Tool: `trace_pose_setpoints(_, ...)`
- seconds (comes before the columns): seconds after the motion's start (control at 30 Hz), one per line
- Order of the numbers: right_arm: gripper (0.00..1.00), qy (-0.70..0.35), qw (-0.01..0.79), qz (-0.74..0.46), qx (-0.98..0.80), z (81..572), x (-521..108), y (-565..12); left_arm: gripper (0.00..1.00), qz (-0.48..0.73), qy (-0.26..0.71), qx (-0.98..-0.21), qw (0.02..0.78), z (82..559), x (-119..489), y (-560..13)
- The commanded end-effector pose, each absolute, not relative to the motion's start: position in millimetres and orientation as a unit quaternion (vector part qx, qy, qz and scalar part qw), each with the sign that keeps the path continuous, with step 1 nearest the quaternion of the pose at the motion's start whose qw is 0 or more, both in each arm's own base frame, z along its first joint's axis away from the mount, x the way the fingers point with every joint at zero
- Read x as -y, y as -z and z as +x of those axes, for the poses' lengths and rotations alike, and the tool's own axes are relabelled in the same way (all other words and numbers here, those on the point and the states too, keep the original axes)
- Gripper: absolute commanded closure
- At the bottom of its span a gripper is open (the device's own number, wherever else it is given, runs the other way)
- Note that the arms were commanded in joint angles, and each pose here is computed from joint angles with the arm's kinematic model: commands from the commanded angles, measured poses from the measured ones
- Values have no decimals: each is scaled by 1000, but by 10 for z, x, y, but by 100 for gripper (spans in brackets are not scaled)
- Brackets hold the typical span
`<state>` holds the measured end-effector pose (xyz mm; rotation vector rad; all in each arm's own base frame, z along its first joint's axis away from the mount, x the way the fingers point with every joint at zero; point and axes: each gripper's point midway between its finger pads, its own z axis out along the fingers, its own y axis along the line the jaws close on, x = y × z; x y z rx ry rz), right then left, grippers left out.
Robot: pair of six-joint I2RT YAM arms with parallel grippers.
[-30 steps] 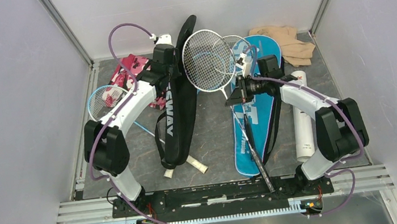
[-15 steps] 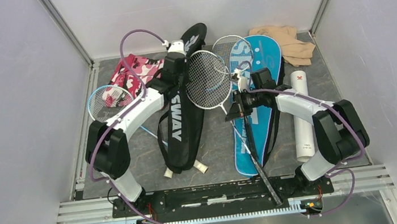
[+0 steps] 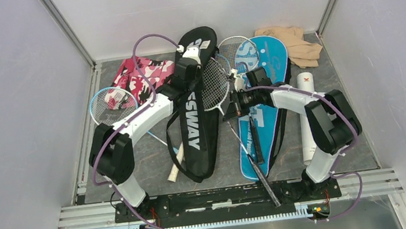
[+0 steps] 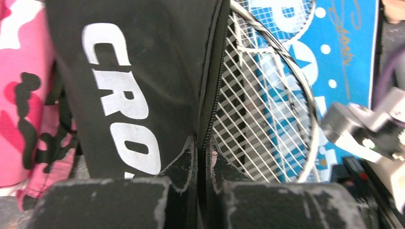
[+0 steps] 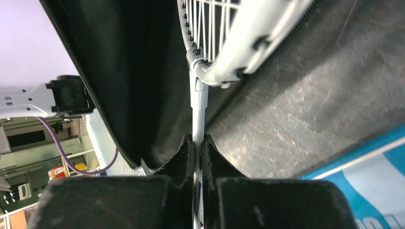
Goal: Pack up the badminton gear
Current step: Place the racket in the racket bag.
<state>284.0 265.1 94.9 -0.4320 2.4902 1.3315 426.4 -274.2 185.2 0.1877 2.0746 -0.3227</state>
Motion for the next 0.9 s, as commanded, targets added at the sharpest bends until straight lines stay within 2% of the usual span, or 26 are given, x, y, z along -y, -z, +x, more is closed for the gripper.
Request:
trace_pose_setpoints(0.0, 100, -502, 187, -170, -827, 3164, -2916, -1371, 98, 76, 229, -830, 502, 4141, 3033, -2202)
trace_pose_setpoints(0.4, 100, -540, 204, -159, -801, 3547, -3234, -1455, 98, 139, 353, -812, 444, 3821, 3393, -2122)
trace_pose_setpoints(0.6, 98, -545, 230, -151, -792, 3775, -3263, -1476, 98, 120, 393, -813, 412, 3759, 3393, -2067)
trace_pose_setpoints(0.73, 87, -540, 246, -142, -792, 3948, -3228, -1482, 98, 86, 406, -816, 403, 3790, 3312, -2035)
trace_pose_setpoints(0.87, 68, -514, 247, -150, -808, 3996, -3146, -1381, 98, 39, 408, -821, 398, 3946, 3143, -1994)
